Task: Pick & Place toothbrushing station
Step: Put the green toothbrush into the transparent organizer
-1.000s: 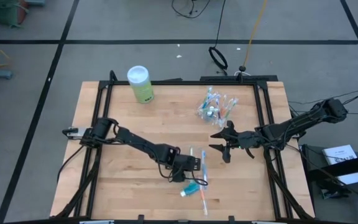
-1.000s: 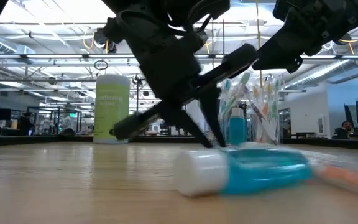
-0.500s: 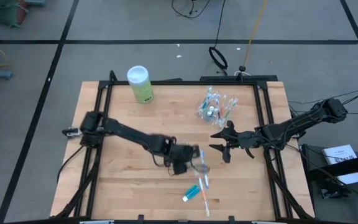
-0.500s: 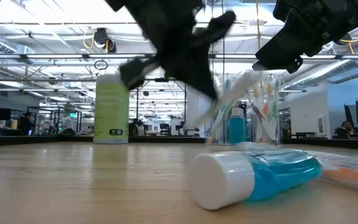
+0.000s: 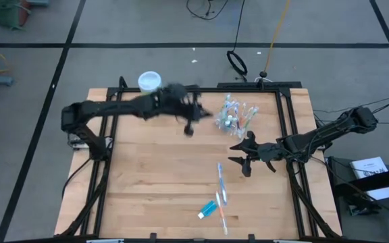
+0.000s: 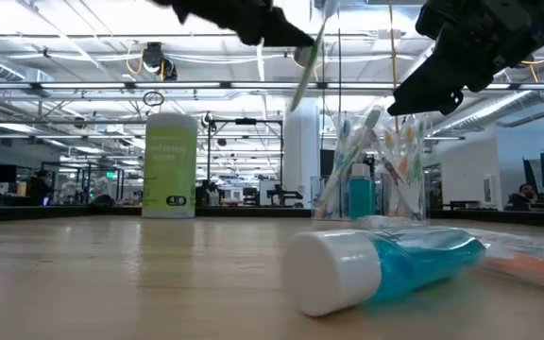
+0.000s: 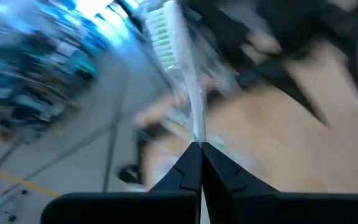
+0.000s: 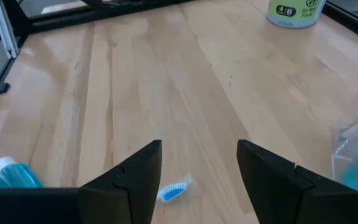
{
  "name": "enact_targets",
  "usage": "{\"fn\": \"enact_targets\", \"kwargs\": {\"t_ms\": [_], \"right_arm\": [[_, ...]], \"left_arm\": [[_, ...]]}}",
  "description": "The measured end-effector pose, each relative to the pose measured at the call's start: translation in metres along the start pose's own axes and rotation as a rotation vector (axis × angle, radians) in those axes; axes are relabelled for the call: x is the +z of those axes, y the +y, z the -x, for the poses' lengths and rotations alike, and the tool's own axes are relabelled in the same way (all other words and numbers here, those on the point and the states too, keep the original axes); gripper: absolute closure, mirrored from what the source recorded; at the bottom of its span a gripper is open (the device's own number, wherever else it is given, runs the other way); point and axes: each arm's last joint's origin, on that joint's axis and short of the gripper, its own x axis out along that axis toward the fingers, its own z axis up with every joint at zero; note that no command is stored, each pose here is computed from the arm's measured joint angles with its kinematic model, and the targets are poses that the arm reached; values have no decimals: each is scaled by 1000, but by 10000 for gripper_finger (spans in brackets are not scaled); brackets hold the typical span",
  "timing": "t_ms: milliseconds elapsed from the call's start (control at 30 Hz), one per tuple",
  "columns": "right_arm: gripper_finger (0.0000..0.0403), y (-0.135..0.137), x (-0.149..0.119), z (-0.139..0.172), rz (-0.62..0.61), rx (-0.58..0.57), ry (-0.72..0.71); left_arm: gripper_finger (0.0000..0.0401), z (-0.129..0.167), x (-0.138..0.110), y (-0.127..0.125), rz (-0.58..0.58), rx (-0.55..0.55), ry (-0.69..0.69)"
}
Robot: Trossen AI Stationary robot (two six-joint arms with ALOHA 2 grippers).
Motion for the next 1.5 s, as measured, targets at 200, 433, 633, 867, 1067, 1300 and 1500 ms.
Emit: {"fn": "enact_targets", "kwargs": {"t_ms": [200, 433, 633, 867, 1067, 1300, 1500], "right_arm": [[202, 0, 0, 0, 1, -2, 2], [202, 0, 0, 0, 1, -4, 2], [202, -1, 0, 0, -3, -5, 2], [202, -1, 0, 0, 0, -5, 2], [202, -1, 0, 0, 0, -5, 2], [202, -1, 0, 0, 0, -5, 2], [202, -1, 0, 0, 0, -10, 0]], "left_arm": [[400, -2, -72, 20, 251, 235, -273], [400, -25, -126, -6, 358, 286, -388], [400, -58, -141, -21, 426, 239, -389], [399, -69, -153, -27, 547, 291, -274], [399, -75, -156, -37, 532, 262, -175], [400, -82, -157, -55, 507, 254, -16], [381, -84, -152, -61, 500, 373, 55]]}}
